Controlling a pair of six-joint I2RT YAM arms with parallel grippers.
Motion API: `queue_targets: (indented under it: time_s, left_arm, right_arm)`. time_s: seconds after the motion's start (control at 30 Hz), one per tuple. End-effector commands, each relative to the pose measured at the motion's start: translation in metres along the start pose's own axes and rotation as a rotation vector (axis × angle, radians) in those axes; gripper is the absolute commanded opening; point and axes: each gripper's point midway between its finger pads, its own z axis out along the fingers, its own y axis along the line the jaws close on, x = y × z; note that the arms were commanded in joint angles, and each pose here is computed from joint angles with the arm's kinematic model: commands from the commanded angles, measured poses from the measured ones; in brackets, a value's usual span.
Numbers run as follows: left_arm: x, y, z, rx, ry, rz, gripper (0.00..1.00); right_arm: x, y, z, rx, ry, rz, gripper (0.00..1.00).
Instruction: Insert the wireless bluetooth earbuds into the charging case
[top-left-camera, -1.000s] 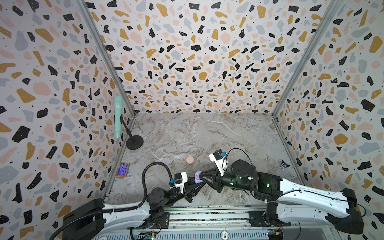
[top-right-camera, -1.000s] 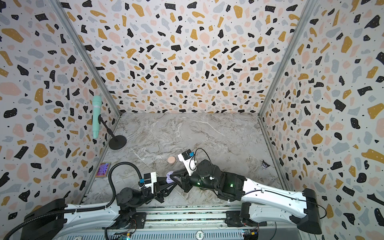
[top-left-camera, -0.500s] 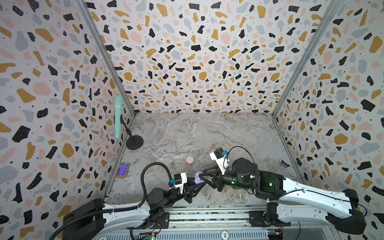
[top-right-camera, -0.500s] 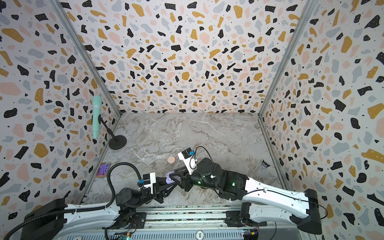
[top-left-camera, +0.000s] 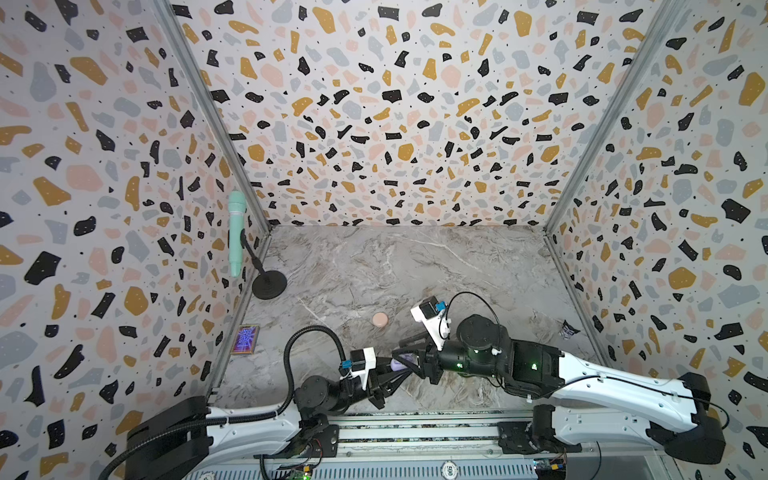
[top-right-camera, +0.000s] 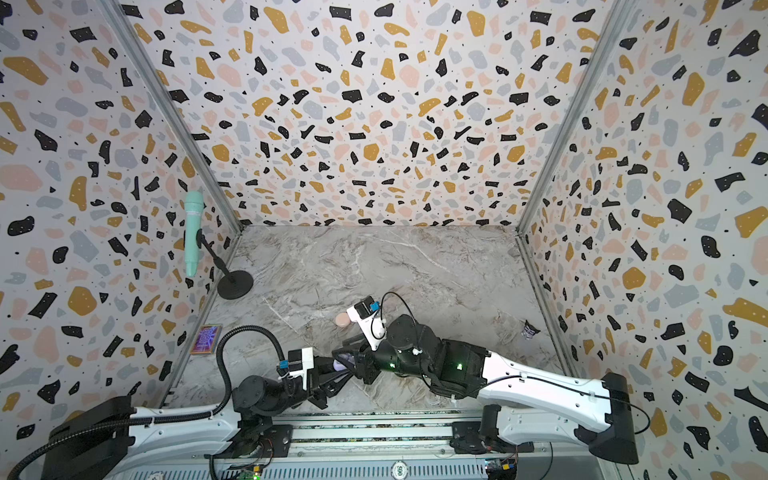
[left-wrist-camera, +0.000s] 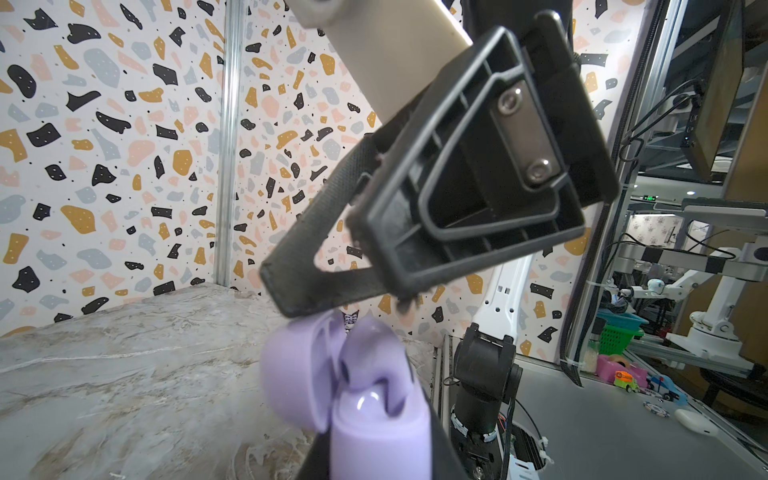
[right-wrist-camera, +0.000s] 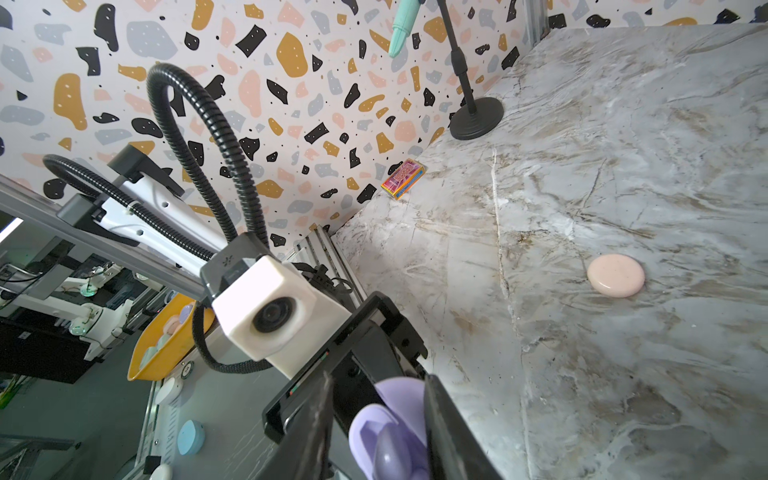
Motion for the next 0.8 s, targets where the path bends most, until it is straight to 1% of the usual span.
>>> queue_targets:
  time_s: [0.0, 0.1, 0.23, 0.3, 0.43, 0.57, 0.77]
  left_arm:
    - [-0.006, -0.004, -0.009, 0.012, -0.05, 0.023, 0.0]
    - [-0.006, -0.003, -0.009, 0.009, -0.047, 0.022, 0.0]
    - [-0.002, 0.0, -0.007, -0.003, -0.029, 0.021, 0.0]
    - [-0.002, -0.001, -0.007, -0.001, -0.03, 0.021, 0.0]
    - [-0.003, -0.001, -0.006, 0.0, -0.031, 0.022, 0.0]
    - [-0.003, -0.002, -0.006, 0.007, -0.031, 0.021, 0.0]
    - [-0.003, -0.003, -0.007, 0.008, -0.03, 0.022, 0.0]
  right_arm:
    - [-0.015, 0.009, -0.02, -0.014, -0.042, -0.008, 0.39]
    - [-0.01, 0.013, -0.02, -0.021, -0.008, -0.001, 0.4]
    - [-0.002, 0.016, -0.025, -0.035, -0.005, -0.002, 0.42]
    - [0.003, 0.02, -0.023, -0.063, 0.018, 0.002, 0.42]
    - [0.015, 0.02, -0.014, -0.044, 0.057, 0.001, 0.42]
    - [0.017, 0.017, -0.007, -0.032, 0.068, -0.004, 0.42]
    - [0.011, 0.032, -0.006, -0.095, 0.062, -0.029, 0.42]
